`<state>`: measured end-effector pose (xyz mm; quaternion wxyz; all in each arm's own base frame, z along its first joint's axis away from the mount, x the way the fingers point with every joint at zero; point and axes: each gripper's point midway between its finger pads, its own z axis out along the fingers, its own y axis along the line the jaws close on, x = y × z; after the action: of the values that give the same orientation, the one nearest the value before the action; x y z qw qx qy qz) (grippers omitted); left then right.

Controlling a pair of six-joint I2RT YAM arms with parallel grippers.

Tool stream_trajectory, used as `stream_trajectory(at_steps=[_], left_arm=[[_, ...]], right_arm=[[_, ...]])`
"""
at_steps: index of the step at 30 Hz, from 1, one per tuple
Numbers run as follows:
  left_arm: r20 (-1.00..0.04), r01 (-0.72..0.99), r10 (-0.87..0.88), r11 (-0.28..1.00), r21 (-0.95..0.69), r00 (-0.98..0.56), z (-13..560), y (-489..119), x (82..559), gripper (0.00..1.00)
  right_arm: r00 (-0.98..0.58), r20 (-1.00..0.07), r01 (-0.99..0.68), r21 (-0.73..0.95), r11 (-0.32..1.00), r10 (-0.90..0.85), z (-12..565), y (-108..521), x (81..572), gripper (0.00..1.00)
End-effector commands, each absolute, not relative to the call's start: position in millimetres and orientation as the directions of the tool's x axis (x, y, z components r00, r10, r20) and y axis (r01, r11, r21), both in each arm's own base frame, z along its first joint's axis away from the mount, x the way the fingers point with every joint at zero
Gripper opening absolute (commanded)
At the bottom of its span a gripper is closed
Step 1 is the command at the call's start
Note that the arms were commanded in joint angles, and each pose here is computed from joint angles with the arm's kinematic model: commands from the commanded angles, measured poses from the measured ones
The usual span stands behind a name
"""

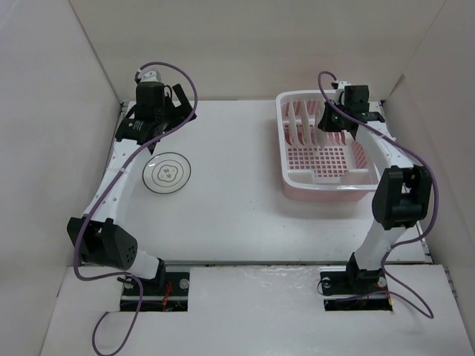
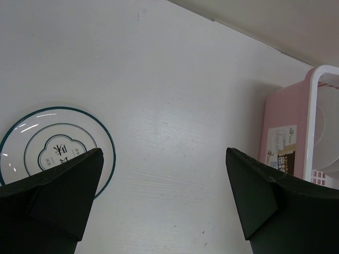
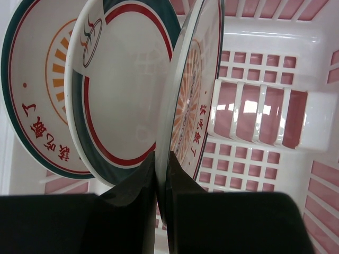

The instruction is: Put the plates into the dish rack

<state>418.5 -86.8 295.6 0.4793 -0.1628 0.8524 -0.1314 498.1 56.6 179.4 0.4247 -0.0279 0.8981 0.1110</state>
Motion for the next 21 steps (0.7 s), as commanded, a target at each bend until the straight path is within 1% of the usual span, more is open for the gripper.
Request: stream_trajectory(at_steps=[1,5,8,9,11,12,15,17,18,19,21], left_arm=[[-0.802,-0.119,-0.399,0.914,-0.388,-0.445,318.8,-87.5,420.5,1.0],[-0.8,-0.112,-0.398,0.913,-0.392,-0.449,318.8,-89.1,420.2,1.0],[-0.8,-0.112,-0.398,0.913,-0.392,-0.449,318.8,-89.1,420.2,1.0],[-0.8,-0.112,-0.398,0.913,-0.392,-0.449,318.8,-89.1,420.2,1.0],[-0.8,-0.112,-0.398,0.913,-0.392,-0.449,318.8,-89.1,420.2,1.0],[-0.8,-0.112,-0.398,0.913,-0.392,-0.449,318.8,-89.1,420.2,1.0],[-0.796,-0.115,-0.397,0.914,-0.389,-0.457,314.8,-89.0,419.6,1.0],[-0.796,-0.115,-0.397,0.914,-0.389,-0.457,314.8,-89.0,419.6,1.0],[-0.796,-0.115,-0.397,0.914,-0.389,-0.457,314.8,-89.0,419.6,1.0],[-0.796,-0.115,-0.397,0.914,-0.389,-0.457,314.8,-89.0,419.6,1.0],[-0.796,-0.115,-0.397,0.914,-0.389,-0.457,314.8,-89.0,419.6,1.0]], right_arm=[[-0.561,-0.827,-0.101,0.102,0.99,0.028,208.3,43.0,517.3,0.05],[-0.568,-0.823,-0.084,0.092,0.992,0.028,205.8,39.6,518.6,0.13],[-0.568,-0.823,-0.084,0.092,0.992,0.028,205.8,39.5,518.6,0.25],[-0.56,-0.828,-0.085,0.091,0.992,0.028,209.8,39.6,520.0,0.32],[-0.56,-0.828,-0.085,0.091,0.992,0.028,209.8,39.6,520.0,0.38],[-0.56,-0.828,-0.085,0.091,0.992,0.028,209.8,39.6,520.0,0.41],[-0.553,-0.833,-0.093,0.096,0.991,0.029,213.9,41.3,521.3,0.43],[-0.553,-0.832,-0.101,0.101,0.99,0.029,214.0,42.9,521.1,0.5],[-0.542,-0.84,-0.102,0.1,0.99,0.029,223.0,42.8,520.2,0.53],[-0.542,-0.84,-0.11,0.105,0.988,0.029,223.2,44.4,520.0,0.53],[-0.518,-0.855,-0.113,0.103,0.988,0.03,239.9,44.3,516.7,0.58]])
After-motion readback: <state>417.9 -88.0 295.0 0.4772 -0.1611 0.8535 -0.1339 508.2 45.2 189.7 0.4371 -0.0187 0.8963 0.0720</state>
